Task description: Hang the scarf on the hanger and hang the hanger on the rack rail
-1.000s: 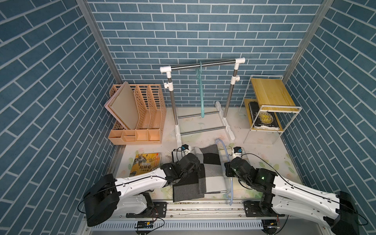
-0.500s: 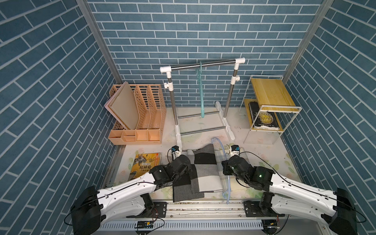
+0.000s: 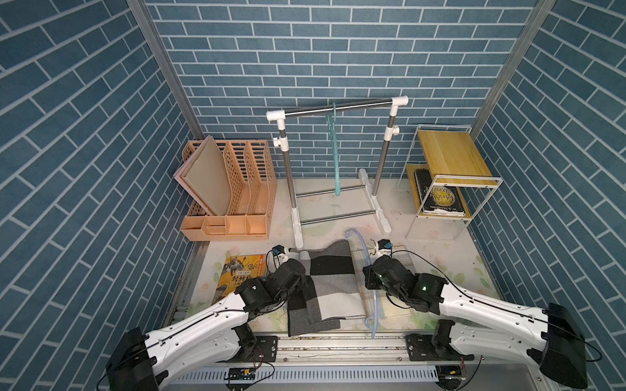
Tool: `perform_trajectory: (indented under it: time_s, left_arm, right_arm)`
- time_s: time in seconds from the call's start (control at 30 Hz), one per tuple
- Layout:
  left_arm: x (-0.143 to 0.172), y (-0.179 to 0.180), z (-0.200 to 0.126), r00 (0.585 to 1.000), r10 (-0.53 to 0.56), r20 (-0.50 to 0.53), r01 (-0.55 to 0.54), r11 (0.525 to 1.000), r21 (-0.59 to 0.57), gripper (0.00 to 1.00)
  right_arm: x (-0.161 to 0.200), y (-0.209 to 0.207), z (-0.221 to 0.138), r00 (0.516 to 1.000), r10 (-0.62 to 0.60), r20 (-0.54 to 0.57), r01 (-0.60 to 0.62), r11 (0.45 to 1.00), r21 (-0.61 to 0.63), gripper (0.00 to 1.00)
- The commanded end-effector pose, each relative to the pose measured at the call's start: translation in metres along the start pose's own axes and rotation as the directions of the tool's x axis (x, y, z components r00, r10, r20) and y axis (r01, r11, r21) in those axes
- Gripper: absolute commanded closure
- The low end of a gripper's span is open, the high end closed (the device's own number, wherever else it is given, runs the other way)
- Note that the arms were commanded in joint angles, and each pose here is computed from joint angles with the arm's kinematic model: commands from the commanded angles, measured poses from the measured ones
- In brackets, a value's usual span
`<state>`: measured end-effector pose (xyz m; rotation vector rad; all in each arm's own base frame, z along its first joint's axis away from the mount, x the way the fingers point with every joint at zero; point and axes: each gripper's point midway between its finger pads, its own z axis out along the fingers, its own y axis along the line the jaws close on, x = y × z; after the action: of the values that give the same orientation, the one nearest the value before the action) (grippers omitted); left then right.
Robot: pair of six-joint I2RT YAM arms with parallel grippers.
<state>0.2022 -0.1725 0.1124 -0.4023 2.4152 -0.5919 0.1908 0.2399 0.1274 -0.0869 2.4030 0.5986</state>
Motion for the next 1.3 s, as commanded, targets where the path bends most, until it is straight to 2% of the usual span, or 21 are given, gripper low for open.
perform_trajectory:
  time_s: [0.0, 0.4, 0.8, 0.93, 1.13, 1.27]
  left_arm:
    - [-0.01, 0.036, -0.005, 0.998, 0.029, 0.054, -0.021, 0.99, -0.138, 1.0]
    - [-0.005, 0.068, -0.006, 0.999, 0.028, 0.023, -0.022, 0.975, -0.221, 1.0]
    - [-0.009, 0.074, -0.009, 1.0, 0.021, 0.011, -0.017, 0.968, -0.25, 1.0]
    - [-0.014, 0.061, -0.015, 1.0, 0.018, 0.001, -0.017, 0.977, -0.212, 1.0]
    - [-0.011, 0.024, -0.029, 0.997, -0.009, -0.079, 0.004, 0.998, -0.068, 1.0]
    - [-0.012, 0.028, -0.034, 0.997, -0.011, -0.076, 0.004, 0.996, -0.086, 1.0]
  right_arm:
    - [-0.007, -0.016, 0.0, 0.999, -0.033, 0.028, 0.03, 0.995, 0.094, 1.0]
    - [-0.003, -0.005, 0.012, 0.999, -0.033, 0.002, 0.033, 0.997, 0.066, 1.0]
    - [0.009, -0.004, 0.025, 0.999, -0.033, -0.04, 0.035, 0.998, 0.057, 1.0]
    - [0.008, -0.004, 0.022, 0.999, -0.03, -0.033, 0.032, 0.998, 0.056, 1.0]
    - [0.008, -0.004, 0.021, 0.999, -0.032, -0.037, 0.034, 0.998, 0.056, 1.0]
    - [0.008, -0.005, 0.021, 0.999, -0.031, -0.035, 0.033, 0.998, 0.057, 1.0]
